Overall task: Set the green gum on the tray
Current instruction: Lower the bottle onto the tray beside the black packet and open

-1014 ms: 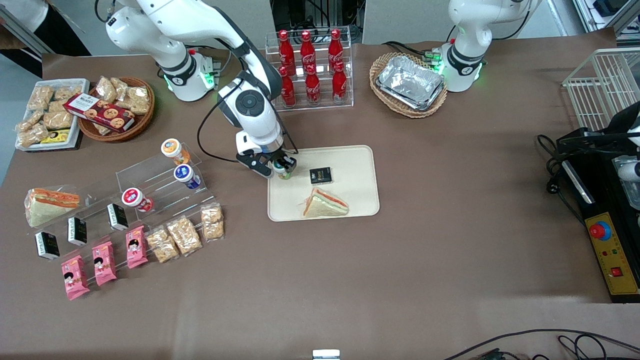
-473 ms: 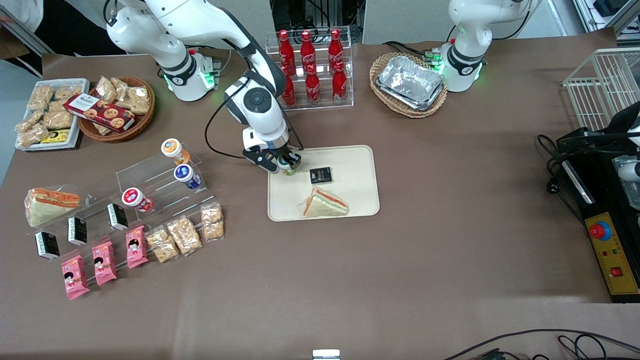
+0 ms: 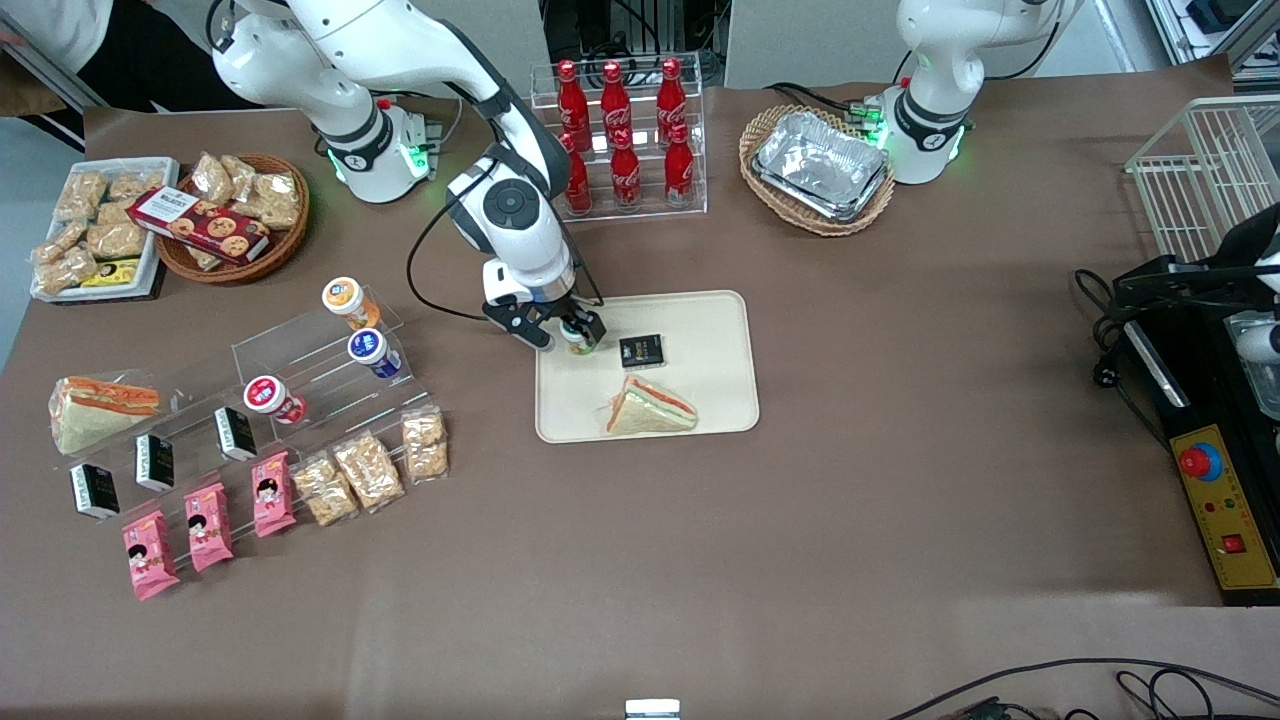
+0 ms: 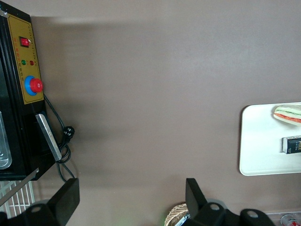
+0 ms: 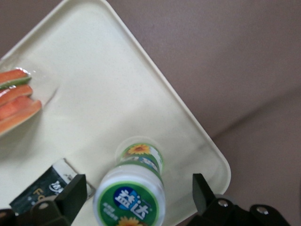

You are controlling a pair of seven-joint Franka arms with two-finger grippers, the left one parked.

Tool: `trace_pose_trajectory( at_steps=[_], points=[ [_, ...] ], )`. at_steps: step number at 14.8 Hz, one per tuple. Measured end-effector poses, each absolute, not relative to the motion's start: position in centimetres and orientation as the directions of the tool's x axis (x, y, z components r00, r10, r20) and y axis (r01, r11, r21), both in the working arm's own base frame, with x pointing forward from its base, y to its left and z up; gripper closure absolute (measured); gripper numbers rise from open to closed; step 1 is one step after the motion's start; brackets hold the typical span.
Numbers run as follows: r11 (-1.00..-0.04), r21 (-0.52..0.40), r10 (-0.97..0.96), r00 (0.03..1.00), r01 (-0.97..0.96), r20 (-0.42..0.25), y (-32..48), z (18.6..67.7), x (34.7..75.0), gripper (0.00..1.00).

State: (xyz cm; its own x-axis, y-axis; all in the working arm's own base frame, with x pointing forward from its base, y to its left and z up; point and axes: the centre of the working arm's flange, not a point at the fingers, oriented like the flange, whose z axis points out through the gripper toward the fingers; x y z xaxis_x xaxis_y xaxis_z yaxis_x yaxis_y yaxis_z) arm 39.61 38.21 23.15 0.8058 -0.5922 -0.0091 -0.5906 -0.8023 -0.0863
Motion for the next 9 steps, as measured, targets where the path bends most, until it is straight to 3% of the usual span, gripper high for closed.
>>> trace_pose_trajectory(
  at_steps=[5, 9],
  points=[
    [-0.814, -0.105, -0.574, 0.819, -0.571, -0.004, 38.0, 26.5, 41.0, 0.0],
    [-0.858, -0.082, -0.509, 0.861, -0.508, -0.012, 37.0, 34.1, 43.4, 0.0]
  ],
)
